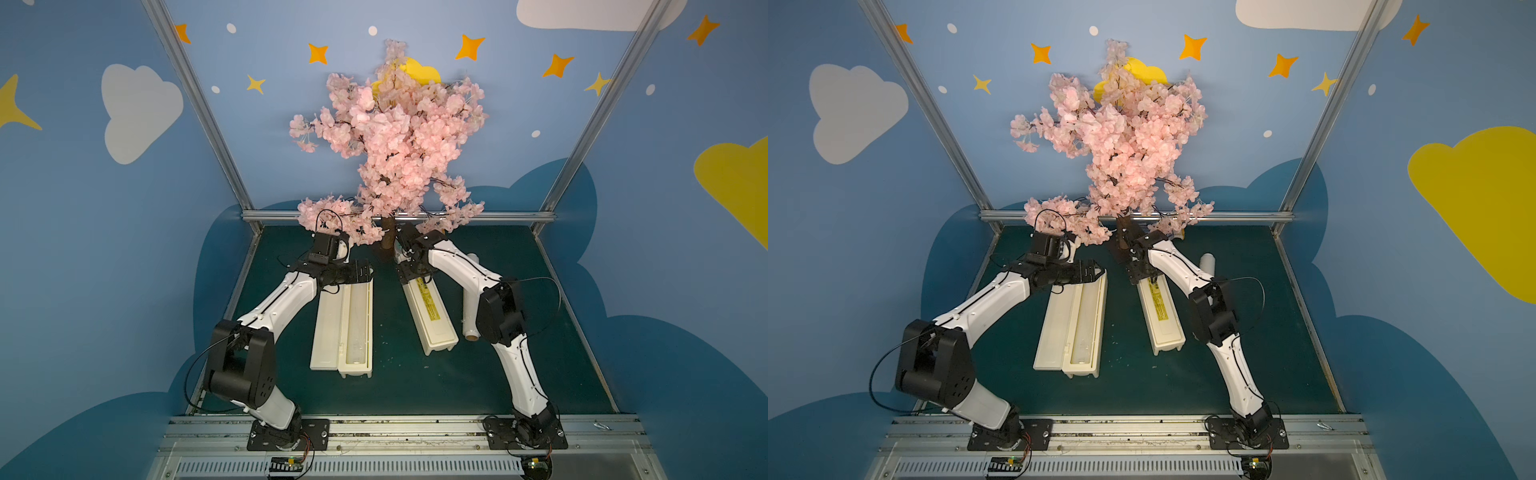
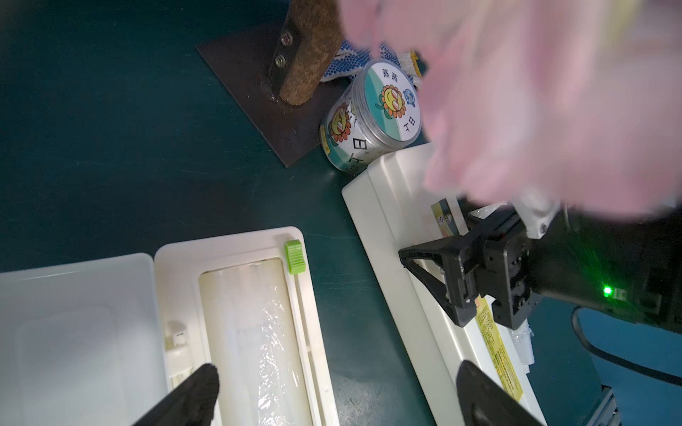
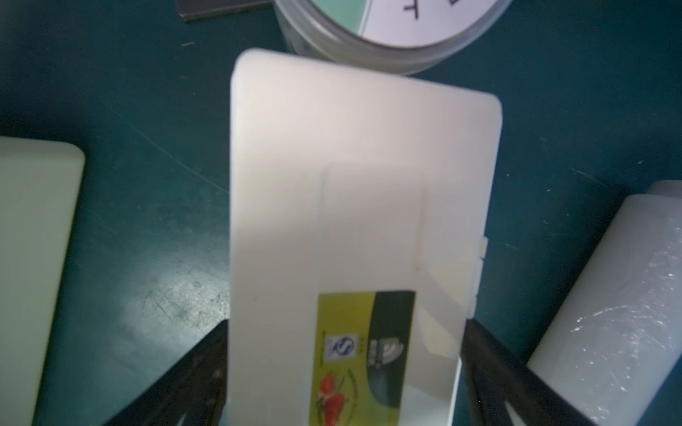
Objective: Put plastic wrap rolls into dispensers
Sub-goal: Pick up the plastic wrap cutting box from the center of the board, then open the lid of the plastic wrap cutting box, then place the plastic wrap cutting box at the center of the board.
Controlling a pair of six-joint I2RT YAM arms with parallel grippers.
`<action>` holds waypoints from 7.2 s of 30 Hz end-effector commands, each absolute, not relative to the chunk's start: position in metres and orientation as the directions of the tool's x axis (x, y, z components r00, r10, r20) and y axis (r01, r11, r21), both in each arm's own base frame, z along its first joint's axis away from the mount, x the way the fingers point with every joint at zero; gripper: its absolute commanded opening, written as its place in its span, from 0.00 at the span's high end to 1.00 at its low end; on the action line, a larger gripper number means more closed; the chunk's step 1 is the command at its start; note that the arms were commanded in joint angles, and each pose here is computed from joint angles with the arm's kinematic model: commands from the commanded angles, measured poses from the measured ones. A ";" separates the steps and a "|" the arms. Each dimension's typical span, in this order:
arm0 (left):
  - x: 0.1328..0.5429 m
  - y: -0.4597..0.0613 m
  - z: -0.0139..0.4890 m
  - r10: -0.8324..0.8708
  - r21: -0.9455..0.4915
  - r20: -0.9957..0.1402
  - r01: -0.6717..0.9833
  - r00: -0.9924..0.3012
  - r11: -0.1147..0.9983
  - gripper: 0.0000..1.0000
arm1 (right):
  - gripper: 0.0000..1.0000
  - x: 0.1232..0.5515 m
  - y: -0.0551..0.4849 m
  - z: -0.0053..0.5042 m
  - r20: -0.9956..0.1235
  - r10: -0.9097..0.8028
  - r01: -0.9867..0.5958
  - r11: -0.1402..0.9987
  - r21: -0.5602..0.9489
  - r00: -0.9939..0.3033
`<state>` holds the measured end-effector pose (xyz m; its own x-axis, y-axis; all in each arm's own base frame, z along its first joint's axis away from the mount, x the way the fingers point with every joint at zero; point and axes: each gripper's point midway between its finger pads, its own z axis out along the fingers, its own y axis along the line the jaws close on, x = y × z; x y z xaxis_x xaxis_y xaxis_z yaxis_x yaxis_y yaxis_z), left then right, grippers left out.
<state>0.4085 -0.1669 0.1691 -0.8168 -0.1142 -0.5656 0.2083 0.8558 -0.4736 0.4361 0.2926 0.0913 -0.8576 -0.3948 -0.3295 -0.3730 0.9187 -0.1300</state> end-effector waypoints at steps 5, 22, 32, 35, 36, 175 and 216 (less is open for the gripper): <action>0.422 -0.179 0.171 -0.111 -0.516 -0.548 0.230 -0.829 0.825 0.00 | 0.07 0.434 0.285 0.088 -0.323 -0.435 -0.382 0.899 -0.215 -0.841; 0.434 -0.185 0.169 -0.095 -0.529 -0.522 0.235 -0.848 0.815 0.00 | 0.07 0.424 0.290 0.044 -0.205 -0.493 -0.445 0.863 -0.240 -0.846; 0.441 -0.178 0.182 -0.083 -0.528 -0.549 0.269 -0.831 0.806 0.00 | 0.34 0.424 0.295 0.039 -0.199 -0.524 -0.490 0.849 -0.197 -0.828; 0.442 -0.178 0.188 0.003 -0.480 -0.593 0.356 -0.805 0.801 0.00 | 0.46 0.421 0.298 0.053 -0.248 -0.530 -0.502 0.848 -0.167 -0.811; 0.441 -0.178 0.188 0.046 -0.453 -0.608 0.393 -0.793 0.800 0.00 | 0.47 0.420 0.298 0.061 -0.274 -0.532 -0.507 0.847 -0.159 -0.802; 0.316 -0.233 0.236 0.369 -0.071 -0.915 0.966 -0.163 0.250 0.39 | 0.96 0.420 0.230 0.293 -0.816 -0.531 -0.267 0.840 -0.473 -0.226; 0.377 -0.336 0.096 0.512 -0.096 -0.798 0.906 -0.318 0.412 0.23 | 0.99 0.474 0.071 0.210 -0.719 -0.635 -0.195 0.772 -0.605 -0.281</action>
